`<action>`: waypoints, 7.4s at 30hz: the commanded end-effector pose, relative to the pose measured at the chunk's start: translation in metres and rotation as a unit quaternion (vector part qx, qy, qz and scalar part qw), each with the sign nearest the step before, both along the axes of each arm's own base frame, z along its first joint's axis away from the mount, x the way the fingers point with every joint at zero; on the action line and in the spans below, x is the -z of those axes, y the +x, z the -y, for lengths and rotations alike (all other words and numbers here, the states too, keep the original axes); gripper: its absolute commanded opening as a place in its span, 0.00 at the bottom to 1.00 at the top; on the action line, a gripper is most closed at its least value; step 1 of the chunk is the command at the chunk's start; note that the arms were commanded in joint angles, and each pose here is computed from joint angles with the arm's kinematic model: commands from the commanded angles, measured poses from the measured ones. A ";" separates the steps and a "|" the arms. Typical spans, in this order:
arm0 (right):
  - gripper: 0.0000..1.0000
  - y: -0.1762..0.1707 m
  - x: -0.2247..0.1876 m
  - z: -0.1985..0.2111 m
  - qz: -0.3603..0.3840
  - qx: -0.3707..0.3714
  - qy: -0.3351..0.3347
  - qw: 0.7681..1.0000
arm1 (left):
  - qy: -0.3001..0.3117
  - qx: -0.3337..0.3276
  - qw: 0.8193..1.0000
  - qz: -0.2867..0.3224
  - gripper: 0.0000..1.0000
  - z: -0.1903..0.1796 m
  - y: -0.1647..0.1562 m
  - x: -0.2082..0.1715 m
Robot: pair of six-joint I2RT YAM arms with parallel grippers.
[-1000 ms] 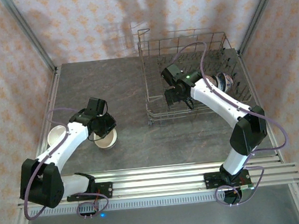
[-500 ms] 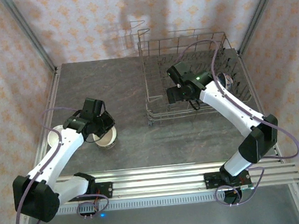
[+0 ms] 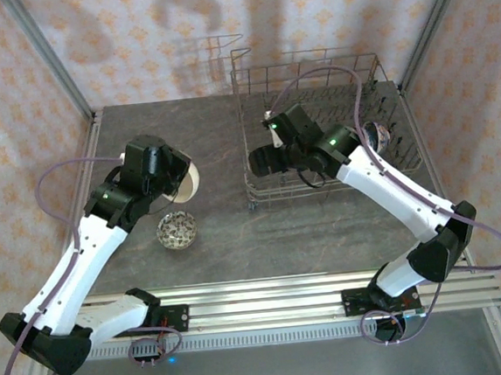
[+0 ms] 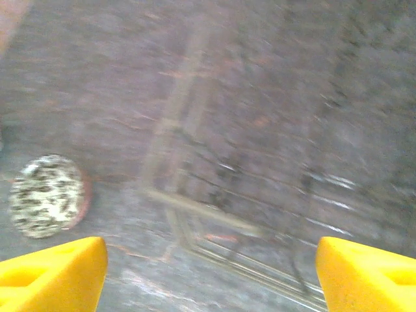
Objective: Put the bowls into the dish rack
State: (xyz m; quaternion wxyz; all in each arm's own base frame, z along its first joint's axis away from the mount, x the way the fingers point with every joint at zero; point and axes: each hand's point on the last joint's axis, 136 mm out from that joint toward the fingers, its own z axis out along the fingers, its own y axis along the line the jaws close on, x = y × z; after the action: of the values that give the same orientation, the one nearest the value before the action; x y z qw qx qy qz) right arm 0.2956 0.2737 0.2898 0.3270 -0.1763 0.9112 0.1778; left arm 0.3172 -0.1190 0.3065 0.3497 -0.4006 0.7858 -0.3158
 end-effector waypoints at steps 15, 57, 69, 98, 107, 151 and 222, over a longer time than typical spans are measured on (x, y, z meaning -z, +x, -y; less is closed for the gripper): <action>0.68 -0.007 -0.020 -0.115 0.136 -0.045 0.081 0.986 | -0.090 -0.071 0.991 0.065 0.00 0.023 0.038 -0.053; 0.00 0.033 -0.048 -0.082 0.242 0.199 0.074 0.947 | -0.086 -0.002 0.992 0.095 0.50 0.055 0.041 -0.062; 0.00 0.095 -0.027 -0.054 0.181 0.268 0.040 0.946 | -0.038 0.082 0.980 0.176 0.83 0.052 0.055 -0.104; 0.00 0.143 -0.083 0.012 0.251 0.354 -0.100 0.896 | 0.053 0.191 0.967 0.158 0.87 -0.006 0.130 -0.087; 0.00 0.133 -0.107 0.112 0.251 0.438 -0.174 0.846 | 0.101 0.189 0.968 0.130 0.87 -0.016 0.130 -0.049; 0.00 0.118 -0.002 0.229 0.110 0.378 -0.598 0.698 | 0.109 0.469 0.861 -0.164 0.68 0.106 0.053 0.170; 0.00 0.122 0.049 0.243 0.028 0.259 -0.717 0.647 | 0.139 0.401 0.905 -0.035 0.77 0.077 0.059 0.073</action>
State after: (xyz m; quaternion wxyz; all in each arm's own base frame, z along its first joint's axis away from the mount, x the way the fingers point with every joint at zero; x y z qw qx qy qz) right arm 0.4239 0.0340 0.2295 0.2008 -0.0670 0.7724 -0.5988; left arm 0.3716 -0.2046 0.2124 0.1870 -0.0015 0.9341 -0.3041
